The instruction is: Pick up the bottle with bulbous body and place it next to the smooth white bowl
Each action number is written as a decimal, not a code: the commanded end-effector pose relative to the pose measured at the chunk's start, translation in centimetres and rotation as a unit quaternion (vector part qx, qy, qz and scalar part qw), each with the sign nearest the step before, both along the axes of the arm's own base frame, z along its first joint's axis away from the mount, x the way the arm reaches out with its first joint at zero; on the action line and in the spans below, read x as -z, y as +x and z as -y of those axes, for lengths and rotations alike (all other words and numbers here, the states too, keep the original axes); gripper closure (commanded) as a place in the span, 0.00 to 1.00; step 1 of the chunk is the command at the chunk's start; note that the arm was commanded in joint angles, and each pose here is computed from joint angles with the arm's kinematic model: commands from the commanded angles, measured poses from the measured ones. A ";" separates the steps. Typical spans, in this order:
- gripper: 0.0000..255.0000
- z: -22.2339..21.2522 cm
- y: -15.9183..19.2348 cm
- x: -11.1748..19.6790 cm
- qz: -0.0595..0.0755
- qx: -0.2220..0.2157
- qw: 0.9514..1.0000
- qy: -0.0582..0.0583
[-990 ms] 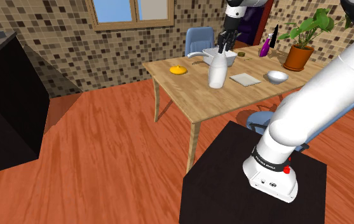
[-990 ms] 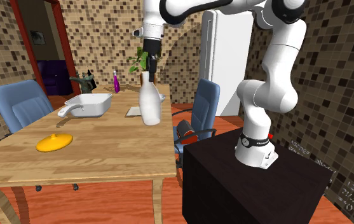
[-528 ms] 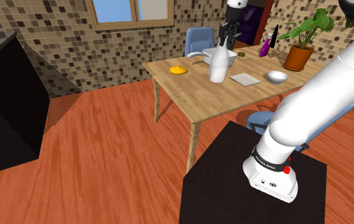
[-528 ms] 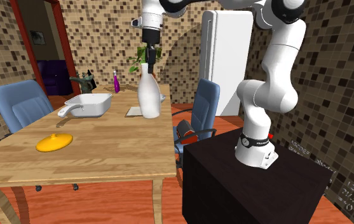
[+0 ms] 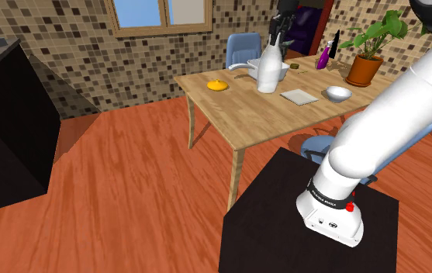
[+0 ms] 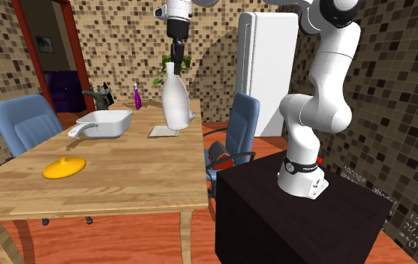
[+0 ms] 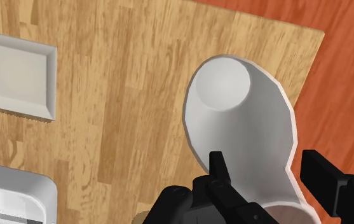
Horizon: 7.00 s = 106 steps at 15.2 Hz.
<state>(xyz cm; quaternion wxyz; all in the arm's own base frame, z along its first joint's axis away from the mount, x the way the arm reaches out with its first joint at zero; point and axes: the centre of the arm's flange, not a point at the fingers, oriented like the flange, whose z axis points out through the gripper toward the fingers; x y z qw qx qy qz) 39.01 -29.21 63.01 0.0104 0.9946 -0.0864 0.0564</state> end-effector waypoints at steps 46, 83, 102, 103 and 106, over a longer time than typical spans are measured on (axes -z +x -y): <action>1.00 25.5 -14.1 0.5 0.000 0.000 1.000 0.000; 1.00 38.0 -21.0 19.4 0.000 0.000 1.000 0.000; 0.00 37.8 -21.5 14.4 0.000 0.000 1.000 0.000; 0.00 37.9 -21.5 14.4 0.000 0.000 1.000 0.000; 0.00 37.9 -21.5 14.4 0.000 0.000 1.000 0.000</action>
